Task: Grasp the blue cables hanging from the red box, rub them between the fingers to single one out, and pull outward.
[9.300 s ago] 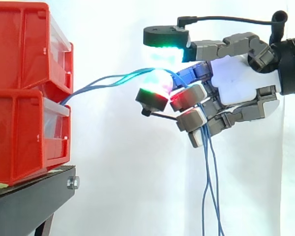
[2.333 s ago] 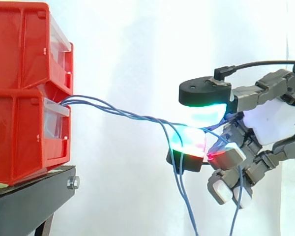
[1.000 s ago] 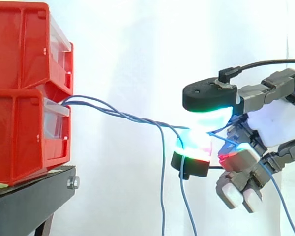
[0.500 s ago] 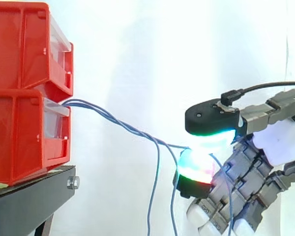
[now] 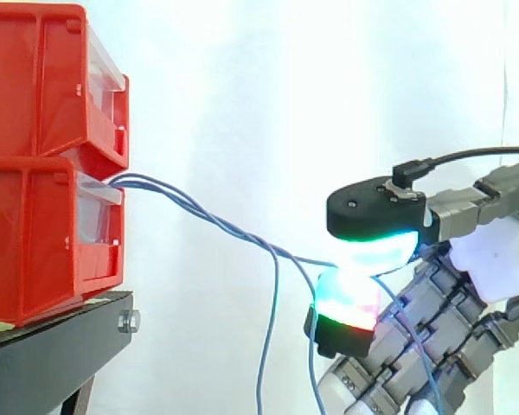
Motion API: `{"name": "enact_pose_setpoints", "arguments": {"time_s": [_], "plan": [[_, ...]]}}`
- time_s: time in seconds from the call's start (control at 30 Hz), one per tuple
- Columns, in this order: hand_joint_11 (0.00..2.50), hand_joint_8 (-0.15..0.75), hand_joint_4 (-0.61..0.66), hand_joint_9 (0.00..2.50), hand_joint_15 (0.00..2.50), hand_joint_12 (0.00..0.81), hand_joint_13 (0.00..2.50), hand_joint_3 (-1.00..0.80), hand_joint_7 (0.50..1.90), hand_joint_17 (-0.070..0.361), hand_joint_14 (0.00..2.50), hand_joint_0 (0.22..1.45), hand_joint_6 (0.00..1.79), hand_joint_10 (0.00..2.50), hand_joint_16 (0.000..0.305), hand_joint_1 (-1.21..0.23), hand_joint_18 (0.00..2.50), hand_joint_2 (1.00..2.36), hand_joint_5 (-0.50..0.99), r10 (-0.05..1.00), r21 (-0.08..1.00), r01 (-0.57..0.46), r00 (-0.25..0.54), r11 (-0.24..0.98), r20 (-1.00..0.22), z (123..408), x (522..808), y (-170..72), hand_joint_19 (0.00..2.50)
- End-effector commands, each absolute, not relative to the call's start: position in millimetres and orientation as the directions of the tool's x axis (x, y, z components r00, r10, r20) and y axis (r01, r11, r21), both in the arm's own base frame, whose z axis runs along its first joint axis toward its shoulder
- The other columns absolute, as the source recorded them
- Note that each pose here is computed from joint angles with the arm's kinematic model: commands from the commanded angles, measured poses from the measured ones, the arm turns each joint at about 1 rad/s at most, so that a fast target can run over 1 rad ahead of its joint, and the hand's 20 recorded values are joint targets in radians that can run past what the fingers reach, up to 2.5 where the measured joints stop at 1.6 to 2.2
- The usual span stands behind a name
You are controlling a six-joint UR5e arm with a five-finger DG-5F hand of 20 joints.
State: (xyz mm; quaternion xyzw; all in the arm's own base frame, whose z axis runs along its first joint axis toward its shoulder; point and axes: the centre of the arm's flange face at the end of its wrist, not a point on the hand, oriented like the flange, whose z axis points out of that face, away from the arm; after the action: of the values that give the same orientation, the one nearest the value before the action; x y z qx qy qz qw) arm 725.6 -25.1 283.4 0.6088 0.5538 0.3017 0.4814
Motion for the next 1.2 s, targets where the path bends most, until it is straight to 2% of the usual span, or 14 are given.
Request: {"name": "enact_pose_setpoints", "arguments": {"time_s": [0.0, 0.1, 0.27, 0.5, 0.6, 0.7, 0.83, 1.17], "plan": [[0.0, 0.304, -0.1, 0.53, 0.07, 0.409, 0.57, -0.06, 1.15, 0.125, 0.0, 0.61, 0.9, 0.0, 0.055, -0.79, 0.66, 1.0, -0.11, 0.968, 0.916, 0.398, 0.209, 0.042, -0.136, 270, 720, -22, 0.23], [0.0, 0.287, -0.12, 0.44, 0.04, 0.41, 0.53, -0.06, 1.15, 0.128, 0.0, 0.61, 0.89, 0.0, 0.057, -0.8, 0.63, 1.0, -0.11, 0.971, 0.92, 0.391, 0.216, 0.006, -0.098, 259, 717, -18, 0.18], [0.0, 0.271, -0.14, 0.34, 0.02, 0.415, 0.48, -0.06, 1.15, 0.132, 0.0, 0.61, 0.89, 0.0, 0.059, -0.8, 0.6, 1.0, -0.11, 0.97, 0.945, 0.317, 0.242, -0.08, 0.001, 236, 718, -16, 0.11], [0.0, 0.265, -0.13, 0.33, 0.05, 0.409, 0.46, -0.07, 1.15, 0.129, 0.0, 0.61, 0.89, 0.0, 0.058, -0.81, 0.55, 1.01, -0.11, 0.965, 0.963, 0.197, 0.22, -0.186, 0.141, 230, 727, -7, 0.16], [0.0, 0.259, -0.13, 0.33, 0.06, 0.4, 0.46, -0.07, 1.15, 0.126, 0.0, 0.61, 0.89, 0.0, 0.056, -0.81, 0.54, 1.01, -0.11, 0.963, 0.957, 0.204, 0.213, -0.206, 0.162, 229, 727, -6, 0.19], [0.0, 0.257, -0.14, 0.34, 0.08, 0.394, 0.46, -0.07, 1.14, 0.124, 0.0, 0.61, 0.89, 0.0, 0.055, -0.81, 0.53, 1.01, -0.11, 0.96, 0.95, 0.213, 0.209, -0.229, 0.185, 242, 721, -6, 0.2], [0.0, 0.258, -0.13, 0.35, 0.09, 0.388, 0.47, -0.07, 1.14, 0.122, 0.0, 0.61, 0.89, 0.0, 0.054, -0.81, 0.53, 1.01, -0.11, 0.961, 0.936, 0.275, 0.224, -0.22, 0.16, 254, 708, -16, 0.23], [0.0, 0.262, -0.12, 0.39, 0.13, 0.378, 0.5, -0.07, 1.13, 0.118, 0.0, 0.61, 0.89, 0.0, 0.053, -0.8, 0.55, 1.01, -0.12, 0.958, 0.922, 0.319, 0.252, -0.218, 0.139, 275, 692, -33, 0.27]]}}
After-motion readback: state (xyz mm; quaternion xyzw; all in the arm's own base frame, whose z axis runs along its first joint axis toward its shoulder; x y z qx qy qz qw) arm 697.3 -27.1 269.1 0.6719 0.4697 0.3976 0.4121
